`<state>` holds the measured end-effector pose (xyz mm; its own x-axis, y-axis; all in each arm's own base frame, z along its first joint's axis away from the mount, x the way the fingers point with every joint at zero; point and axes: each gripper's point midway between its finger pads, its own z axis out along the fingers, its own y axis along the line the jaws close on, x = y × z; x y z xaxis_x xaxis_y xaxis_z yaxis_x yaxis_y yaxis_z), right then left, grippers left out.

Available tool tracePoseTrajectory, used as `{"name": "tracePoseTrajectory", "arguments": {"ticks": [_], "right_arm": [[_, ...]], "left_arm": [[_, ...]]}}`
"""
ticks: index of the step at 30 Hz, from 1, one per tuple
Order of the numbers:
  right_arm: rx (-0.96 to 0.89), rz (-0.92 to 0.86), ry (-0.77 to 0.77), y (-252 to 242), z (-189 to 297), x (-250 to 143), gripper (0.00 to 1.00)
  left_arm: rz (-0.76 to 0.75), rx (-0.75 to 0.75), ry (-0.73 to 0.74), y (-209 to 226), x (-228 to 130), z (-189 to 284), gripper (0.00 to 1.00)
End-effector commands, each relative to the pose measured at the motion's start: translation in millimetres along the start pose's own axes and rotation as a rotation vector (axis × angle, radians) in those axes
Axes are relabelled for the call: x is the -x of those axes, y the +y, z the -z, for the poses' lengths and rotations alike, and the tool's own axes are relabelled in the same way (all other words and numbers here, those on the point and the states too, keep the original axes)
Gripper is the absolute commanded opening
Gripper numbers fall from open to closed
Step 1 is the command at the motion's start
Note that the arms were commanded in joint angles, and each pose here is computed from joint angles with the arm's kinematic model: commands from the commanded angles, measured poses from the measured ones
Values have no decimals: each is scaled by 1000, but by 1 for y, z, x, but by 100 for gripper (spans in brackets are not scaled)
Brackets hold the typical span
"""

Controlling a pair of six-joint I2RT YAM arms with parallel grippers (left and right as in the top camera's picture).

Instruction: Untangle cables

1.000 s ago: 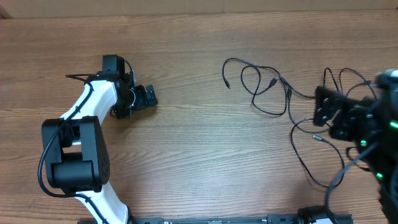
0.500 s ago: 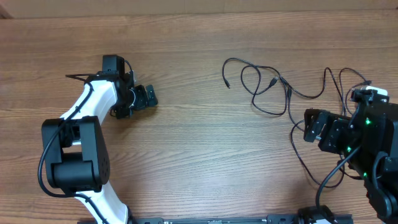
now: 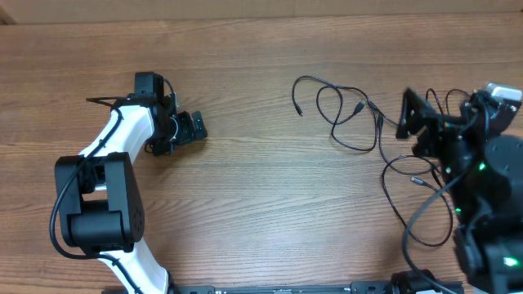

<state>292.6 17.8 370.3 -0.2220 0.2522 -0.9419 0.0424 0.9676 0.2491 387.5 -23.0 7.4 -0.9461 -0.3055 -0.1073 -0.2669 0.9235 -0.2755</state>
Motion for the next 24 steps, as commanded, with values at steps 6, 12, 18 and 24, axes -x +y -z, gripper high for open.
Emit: {"name": "tracePoseTrajectory", "arguments": {"ticks": [6, 12, 18, 24], "right_arm": [[280, 6, -276, 28, -13, -29, 100], [324, 5, -374, 19, -9, -68, 100], [325, 5, -378, 10, -7, -98, 100], [321, 1, -360, 4, -6, -119, 100]], "left_arm": [[56, 120, 166, 43, -46, -43, 100], [56, 120, 166, 43, -46, -43, 99], [56, 120, 166, 43, -46, -43, 99], [56, 120, 166, 43, -46, -43, 100]]}}
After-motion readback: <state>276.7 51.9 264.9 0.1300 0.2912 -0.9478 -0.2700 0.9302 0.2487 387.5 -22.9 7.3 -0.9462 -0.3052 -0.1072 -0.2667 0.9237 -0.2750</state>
